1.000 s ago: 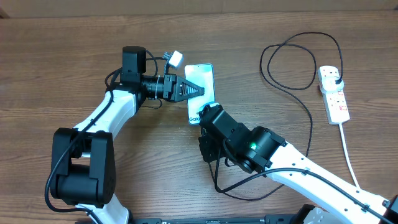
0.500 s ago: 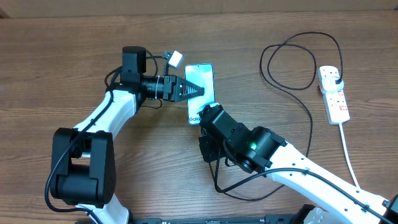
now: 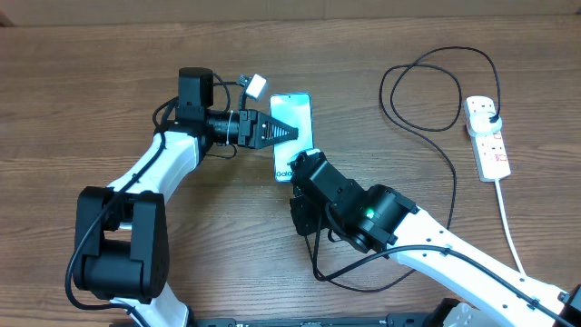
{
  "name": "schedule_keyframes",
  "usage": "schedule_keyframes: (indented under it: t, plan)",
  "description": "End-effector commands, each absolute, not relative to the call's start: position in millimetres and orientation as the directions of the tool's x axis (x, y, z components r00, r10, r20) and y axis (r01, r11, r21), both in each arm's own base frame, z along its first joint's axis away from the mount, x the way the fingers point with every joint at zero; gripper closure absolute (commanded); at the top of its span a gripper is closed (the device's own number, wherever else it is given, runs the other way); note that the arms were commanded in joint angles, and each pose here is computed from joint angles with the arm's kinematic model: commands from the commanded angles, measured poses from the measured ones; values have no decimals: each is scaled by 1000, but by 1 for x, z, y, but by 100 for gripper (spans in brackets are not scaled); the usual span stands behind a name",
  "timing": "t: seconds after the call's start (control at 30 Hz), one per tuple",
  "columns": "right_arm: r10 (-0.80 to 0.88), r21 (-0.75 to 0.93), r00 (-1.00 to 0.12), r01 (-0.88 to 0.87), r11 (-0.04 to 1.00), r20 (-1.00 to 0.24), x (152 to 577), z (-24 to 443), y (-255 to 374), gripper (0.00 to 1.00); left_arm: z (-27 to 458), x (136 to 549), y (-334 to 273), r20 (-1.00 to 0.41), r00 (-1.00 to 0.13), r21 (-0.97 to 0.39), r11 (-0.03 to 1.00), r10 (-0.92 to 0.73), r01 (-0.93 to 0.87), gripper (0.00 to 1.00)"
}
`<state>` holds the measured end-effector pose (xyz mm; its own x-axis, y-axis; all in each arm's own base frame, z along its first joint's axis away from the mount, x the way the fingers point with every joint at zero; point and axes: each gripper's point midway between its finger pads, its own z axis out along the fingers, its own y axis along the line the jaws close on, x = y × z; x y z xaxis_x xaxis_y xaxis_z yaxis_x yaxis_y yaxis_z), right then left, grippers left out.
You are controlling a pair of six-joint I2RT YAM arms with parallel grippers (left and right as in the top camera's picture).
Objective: Plug charger to phone and switch on socket
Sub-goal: 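Push the USB-C plug up into the phone's port with the right gripper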
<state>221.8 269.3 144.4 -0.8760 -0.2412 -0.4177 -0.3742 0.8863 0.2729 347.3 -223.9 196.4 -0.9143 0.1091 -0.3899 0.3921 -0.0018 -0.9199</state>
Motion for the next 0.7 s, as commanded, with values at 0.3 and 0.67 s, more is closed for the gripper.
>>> schedule_keyframes:
  t: [0.3,0.67]
  plan:
    - [-214,260,-855,-367,893,-473,235,159,272,96,207,341,-226,-436,-890,-900,-60,134,431,96]
    - [-203,273,-846,-372,887,-494,239,163,276,96,208,338,-225,-415,-899,-910,-73,141,409,96]
